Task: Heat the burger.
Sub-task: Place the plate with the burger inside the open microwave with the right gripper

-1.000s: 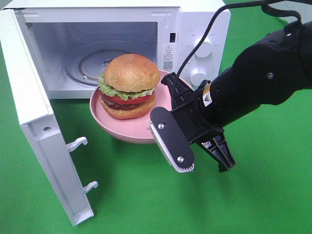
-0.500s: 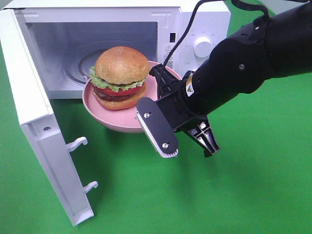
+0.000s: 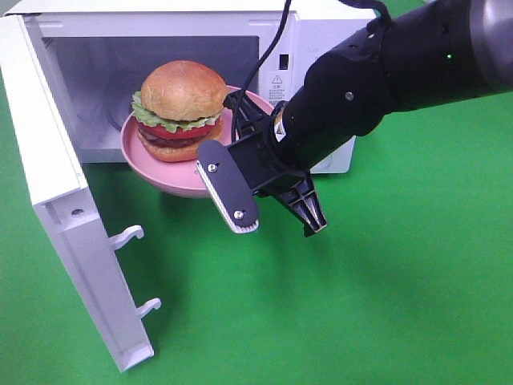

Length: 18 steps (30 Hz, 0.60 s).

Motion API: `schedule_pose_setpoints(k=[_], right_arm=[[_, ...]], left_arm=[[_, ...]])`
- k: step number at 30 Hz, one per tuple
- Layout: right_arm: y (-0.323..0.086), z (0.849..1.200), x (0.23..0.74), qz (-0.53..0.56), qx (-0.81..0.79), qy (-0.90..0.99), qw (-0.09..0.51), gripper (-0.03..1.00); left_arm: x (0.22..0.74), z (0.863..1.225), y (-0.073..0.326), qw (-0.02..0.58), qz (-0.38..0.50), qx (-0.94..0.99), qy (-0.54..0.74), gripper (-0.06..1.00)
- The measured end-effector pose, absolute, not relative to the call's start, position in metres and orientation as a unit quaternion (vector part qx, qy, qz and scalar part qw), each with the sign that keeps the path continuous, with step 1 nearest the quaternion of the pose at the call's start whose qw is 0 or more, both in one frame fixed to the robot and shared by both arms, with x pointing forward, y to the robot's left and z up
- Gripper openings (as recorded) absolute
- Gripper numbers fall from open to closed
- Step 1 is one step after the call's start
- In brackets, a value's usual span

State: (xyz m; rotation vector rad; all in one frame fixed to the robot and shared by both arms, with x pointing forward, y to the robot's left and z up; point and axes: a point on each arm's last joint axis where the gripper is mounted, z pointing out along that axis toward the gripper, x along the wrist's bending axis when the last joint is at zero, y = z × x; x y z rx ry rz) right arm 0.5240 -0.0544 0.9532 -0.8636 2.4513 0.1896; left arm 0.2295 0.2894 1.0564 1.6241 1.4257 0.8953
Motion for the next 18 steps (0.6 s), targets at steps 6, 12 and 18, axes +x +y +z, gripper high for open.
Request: schedule_pose_setpoints(k=[6, 12, 18], right_arm=[[-0.047, 0.948, 0.533, 0.072, -0.314, 0.909, 0.264, 0.04], [-0.040, 0.944, 0.540, 0.073, -0.304, 0.913, 0.262, 0.04], [-0.033, 0.940, 0.549, 0.068, -0.300, 0.917, 0.254, 0.04]], left_arm=[[0.230, 1.056, 0.289, 0.391, 0.352, 0.639, 0.561, 0.99], [0.230, 1.056, 0.289, 0.391, 0.352, 0.639, 0.561, 0.99], [0.230, 1.056, 0.289, 0.391, 0.352, 0.639, 0.561, 0.99]])
